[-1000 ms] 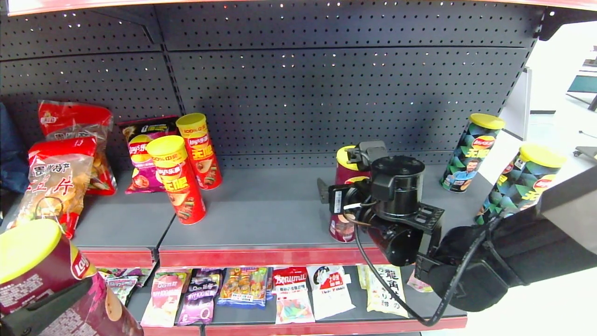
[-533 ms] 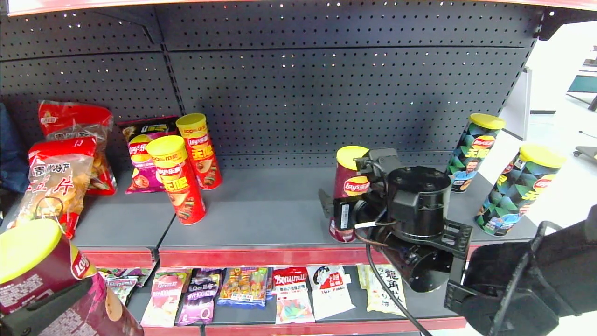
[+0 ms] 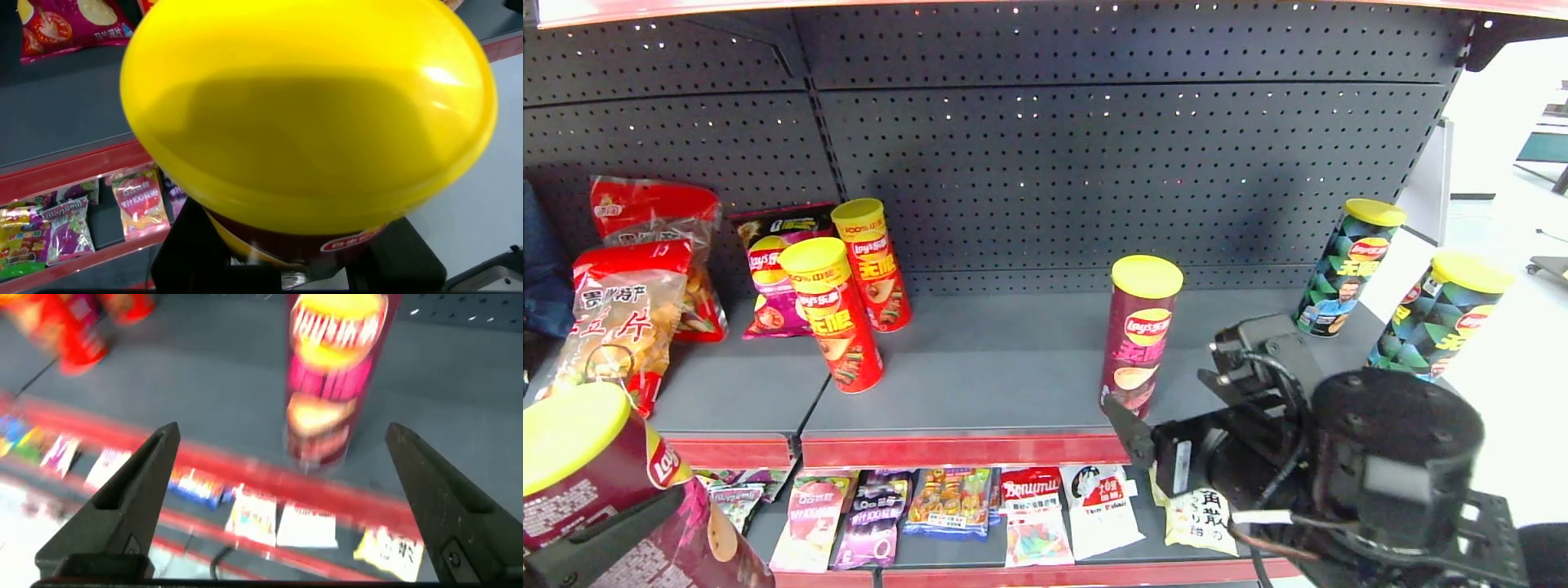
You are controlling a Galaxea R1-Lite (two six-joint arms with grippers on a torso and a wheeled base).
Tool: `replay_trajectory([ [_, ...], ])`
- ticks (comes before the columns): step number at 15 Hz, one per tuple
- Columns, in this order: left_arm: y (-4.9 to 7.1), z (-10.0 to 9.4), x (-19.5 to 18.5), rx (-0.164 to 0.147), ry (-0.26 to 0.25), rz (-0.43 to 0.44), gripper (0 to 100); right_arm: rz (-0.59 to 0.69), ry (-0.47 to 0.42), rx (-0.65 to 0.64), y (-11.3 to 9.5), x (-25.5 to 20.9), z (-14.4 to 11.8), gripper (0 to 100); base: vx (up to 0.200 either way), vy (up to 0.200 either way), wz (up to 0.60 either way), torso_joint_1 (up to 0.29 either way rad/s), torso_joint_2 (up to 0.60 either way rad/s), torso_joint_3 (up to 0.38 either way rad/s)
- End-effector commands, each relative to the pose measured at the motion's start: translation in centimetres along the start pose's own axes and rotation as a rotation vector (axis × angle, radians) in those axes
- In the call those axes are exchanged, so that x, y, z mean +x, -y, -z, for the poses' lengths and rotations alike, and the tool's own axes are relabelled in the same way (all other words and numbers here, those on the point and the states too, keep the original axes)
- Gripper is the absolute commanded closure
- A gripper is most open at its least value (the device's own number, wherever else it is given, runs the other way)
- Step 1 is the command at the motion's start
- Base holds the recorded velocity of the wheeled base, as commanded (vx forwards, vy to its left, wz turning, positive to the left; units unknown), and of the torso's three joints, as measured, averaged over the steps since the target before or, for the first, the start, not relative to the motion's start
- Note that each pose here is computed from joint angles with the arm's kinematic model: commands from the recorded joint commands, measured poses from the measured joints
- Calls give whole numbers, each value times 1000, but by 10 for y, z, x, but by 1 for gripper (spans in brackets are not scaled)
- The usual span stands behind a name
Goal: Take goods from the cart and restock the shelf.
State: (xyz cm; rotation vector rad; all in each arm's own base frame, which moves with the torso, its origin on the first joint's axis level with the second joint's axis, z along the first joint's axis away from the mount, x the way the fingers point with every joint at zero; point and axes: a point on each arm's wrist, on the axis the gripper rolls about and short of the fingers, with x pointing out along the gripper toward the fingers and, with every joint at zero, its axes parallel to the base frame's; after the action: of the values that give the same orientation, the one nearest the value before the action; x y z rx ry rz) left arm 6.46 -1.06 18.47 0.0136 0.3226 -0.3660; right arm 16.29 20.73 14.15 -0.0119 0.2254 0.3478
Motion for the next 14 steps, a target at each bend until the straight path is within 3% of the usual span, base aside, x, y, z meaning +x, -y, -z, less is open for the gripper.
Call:
replay_trajectory([
  [1,0,0,0,-2,-1,5,100,-44,32,9,16,-38,-3,0,0,0,0,0,0,0],
  [3,0,0,0,0,-1,11,100,-47,79,16,27,-49,-14,0,0,0,0,0,0,0],
  [4,0,2,0,-2,-4,20,100,-25,147,-14,46,-52,-32,0,0,0,0,0,0,0],
  [6,1,2,1,-3,-6,36,100,35,197,-66,72,-54,-44,0,0,0,0,0,0,0],
  [9,1,1,0,0,1,40,100,206,214,-39,107,-58,-47,0,0,0,0,0,0,0],
  [14,2,-2,-2,6,19,42,100,515,193,-6,161,-82,-29,0,0,0,0,0,0,0],
])
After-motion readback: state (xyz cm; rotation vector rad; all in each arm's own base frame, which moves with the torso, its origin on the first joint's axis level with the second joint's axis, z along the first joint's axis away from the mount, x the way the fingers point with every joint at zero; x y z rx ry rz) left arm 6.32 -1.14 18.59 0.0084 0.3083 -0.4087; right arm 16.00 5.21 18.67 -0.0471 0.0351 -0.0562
